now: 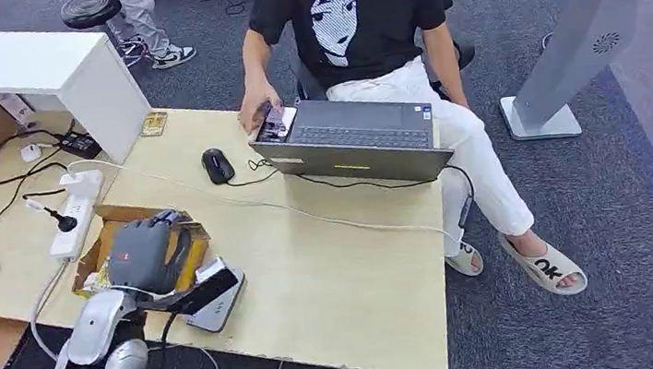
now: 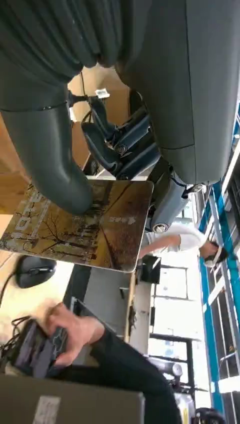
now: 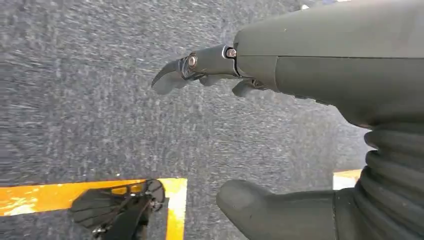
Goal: Pass the card to the sensor for recognition and then transmit it.
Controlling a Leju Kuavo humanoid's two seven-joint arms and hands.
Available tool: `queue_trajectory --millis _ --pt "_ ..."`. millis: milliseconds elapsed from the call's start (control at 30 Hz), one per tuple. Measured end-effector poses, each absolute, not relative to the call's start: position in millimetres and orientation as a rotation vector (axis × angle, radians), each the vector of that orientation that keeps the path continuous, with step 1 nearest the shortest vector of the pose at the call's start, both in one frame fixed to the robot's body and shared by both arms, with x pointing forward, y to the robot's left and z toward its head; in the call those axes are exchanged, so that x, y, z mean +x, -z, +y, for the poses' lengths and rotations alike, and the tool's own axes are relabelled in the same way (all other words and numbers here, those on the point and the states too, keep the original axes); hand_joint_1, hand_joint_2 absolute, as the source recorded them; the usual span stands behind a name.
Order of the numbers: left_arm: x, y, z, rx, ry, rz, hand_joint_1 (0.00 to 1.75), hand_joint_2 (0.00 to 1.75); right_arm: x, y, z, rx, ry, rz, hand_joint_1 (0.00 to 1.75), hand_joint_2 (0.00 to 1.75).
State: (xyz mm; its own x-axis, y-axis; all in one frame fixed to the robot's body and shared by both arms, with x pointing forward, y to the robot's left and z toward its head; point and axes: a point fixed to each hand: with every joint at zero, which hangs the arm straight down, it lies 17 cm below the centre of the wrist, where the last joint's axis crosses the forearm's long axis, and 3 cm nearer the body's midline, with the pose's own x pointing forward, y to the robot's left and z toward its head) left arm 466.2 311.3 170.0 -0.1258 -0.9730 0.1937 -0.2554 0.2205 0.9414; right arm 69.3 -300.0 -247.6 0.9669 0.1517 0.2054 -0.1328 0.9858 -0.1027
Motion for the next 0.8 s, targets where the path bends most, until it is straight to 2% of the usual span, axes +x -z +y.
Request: queue_trajectory --millis 367,800 --pt "465.1 -144.3 285.8 1.127 1.096 -1.527 1.75 1.75 61.6 249.1 -306.1 -0.105 -0.174 -0.212 0.0 1.75" --pt "461.2 -110.2 284.1 1.078 1.191 -1.429 1.75 1.75 44.0 251.0 -313.7 -0.123 -0.175 -0.183 0.0 1.75"
